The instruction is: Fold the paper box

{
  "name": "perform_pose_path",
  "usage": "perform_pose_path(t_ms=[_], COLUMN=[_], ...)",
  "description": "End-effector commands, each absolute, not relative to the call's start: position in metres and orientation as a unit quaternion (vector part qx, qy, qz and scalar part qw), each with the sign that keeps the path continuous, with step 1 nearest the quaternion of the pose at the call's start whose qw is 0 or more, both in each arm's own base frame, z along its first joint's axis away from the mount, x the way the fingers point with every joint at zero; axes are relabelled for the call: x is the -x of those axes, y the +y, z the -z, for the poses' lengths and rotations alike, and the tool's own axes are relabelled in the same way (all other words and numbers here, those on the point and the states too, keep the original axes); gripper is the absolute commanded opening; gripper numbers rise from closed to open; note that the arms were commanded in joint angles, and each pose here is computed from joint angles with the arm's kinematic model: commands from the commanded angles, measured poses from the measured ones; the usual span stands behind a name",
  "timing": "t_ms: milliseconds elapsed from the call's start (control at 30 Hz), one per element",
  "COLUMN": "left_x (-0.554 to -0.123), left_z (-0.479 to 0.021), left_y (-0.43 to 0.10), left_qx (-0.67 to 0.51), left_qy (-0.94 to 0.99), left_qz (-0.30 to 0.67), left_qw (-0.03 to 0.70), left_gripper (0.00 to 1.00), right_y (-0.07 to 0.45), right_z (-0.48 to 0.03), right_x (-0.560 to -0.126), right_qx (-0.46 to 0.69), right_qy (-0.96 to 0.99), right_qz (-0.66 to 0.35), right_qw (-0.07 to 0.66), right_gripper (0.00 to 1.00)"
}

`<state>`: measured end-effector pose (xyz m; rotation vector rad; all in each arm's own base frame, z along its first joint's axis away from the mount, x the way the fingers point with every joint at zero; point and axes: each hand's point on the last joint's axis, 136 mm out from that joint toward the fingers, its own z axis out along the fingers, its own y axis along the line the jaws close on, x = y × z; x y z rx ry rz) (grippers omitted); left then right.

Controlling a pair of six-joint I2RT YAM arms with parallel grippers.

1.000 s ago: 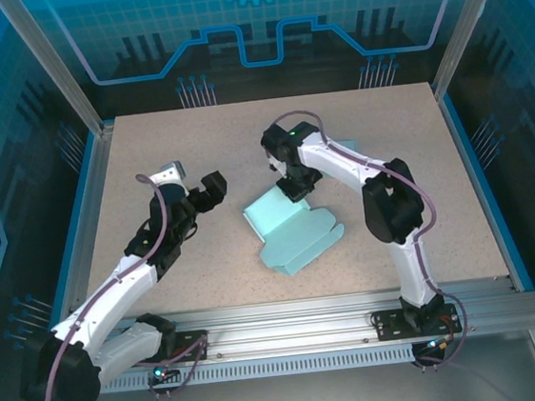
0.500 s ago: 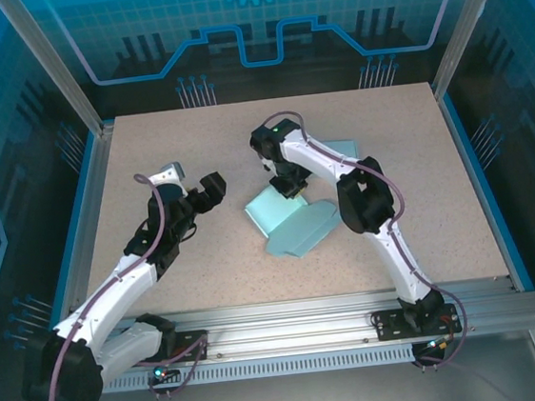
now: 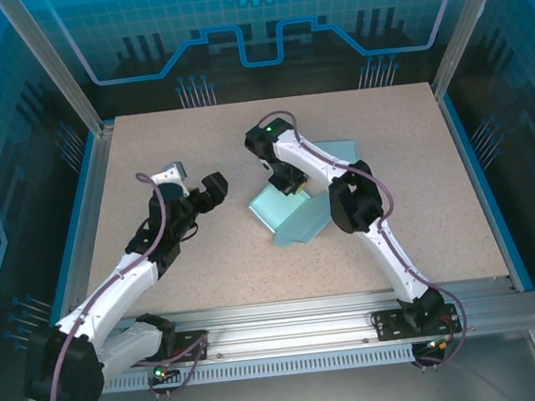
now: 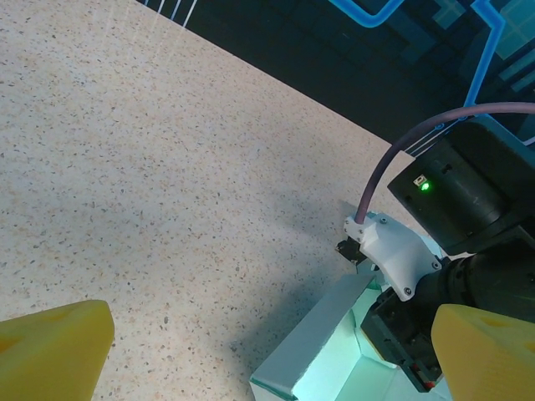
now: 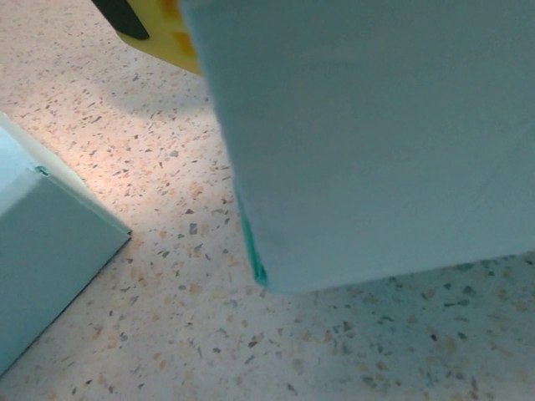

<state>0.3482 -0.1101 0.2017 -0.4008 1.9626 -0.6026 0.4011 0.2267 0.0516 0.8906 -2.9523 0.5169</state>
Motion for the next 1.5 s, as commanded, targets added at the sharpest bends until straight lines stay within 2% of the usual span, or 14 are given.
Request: perform_pose_path(t_ms=[0,467,500,533,567,633,700,800,900,1100,1300,1467], left_x=[-0.35,-0.353,-0.353,-0.353,-0.353,-0.353,-0.353,-0.353,-0.352,-0.351,-0.35,-0.35], left_z=[-0.197,-0.194,-0.194,-0.193,-0.193,-0.193,-0.193,-0.193,-0.193,-0.192,-0.191,-0.193], left_y=[-0.11,-0.112,-0.112,-0.112,-0.112,-0.112,-0.112,-0.112,-0.112,-0.111,-0.111,-0.11], left_qx=[0.168,0.166,0.165,0.165,0.165,0.165,0.164,0.164,0.163,0.162,0.16,0.159], left_qy=[0.811,0.815,0.815,0.816,0.816,0.816,0.816,0.817,0.817,0.818,0.819,0.819], left_qz=[0.256,0.256,0.255,0.255,0.255,0.255,0.255,0.254,0.254,0.252,0.25,0.247], left_qw=[0.498,0.493,0.493,0.493,0.492,0.492,0.491,0.492,0.491,0.492,0.491,0.492], left_gripper=[0.99,0.99,0.99,0.99,0.99,0.99,0.99,0.99,0.99,0.99,0.99,0.99], right_y=[0.223,0.256,0.255,0.255,0.255,0.254,0.254,0.256,0.258,0.253,0.241,0.256], right_z=[-0.001,-0.008,-0.006,-0.003,0.001,0.01,0.017,0.021,0.02,0.029,0.048,0.037], right_x=[-0.413,-0.427,-0.429,-0.43,-0.43,-0.43,-0.431,-0.429,-0.431,-0.438,-0.439,-0.43], right_qx=[-0.292,-0.346,-0.349,-0.352,-0.355,-0.358,-0.359,-0.359,-0.361,-0.379,-0.385,-0.391], right_qy=[-0.933,-0.915,-0.913,-0.91,-0.909,-0.906,-0.906,-0.908,-0.907,-0.884,-0.859,-0.869], right_qz=[-0.211,-0.201,-0.207,-0.213,-0.215,-0.219,-0.221,-0.214,-0.213,-0.264,-0.331,-0.294], right_qw=[0.012,-0.05,-0.052,-0.052,-0.05,-0.045,-0.042,-0.04,-0.05,-0.072,-0.07,-0.076], right_gripper=[0.02,0.08,0.1,0.18,0.23,0.25,0.23,0.13,0.08,0.07,0.02,0.01])
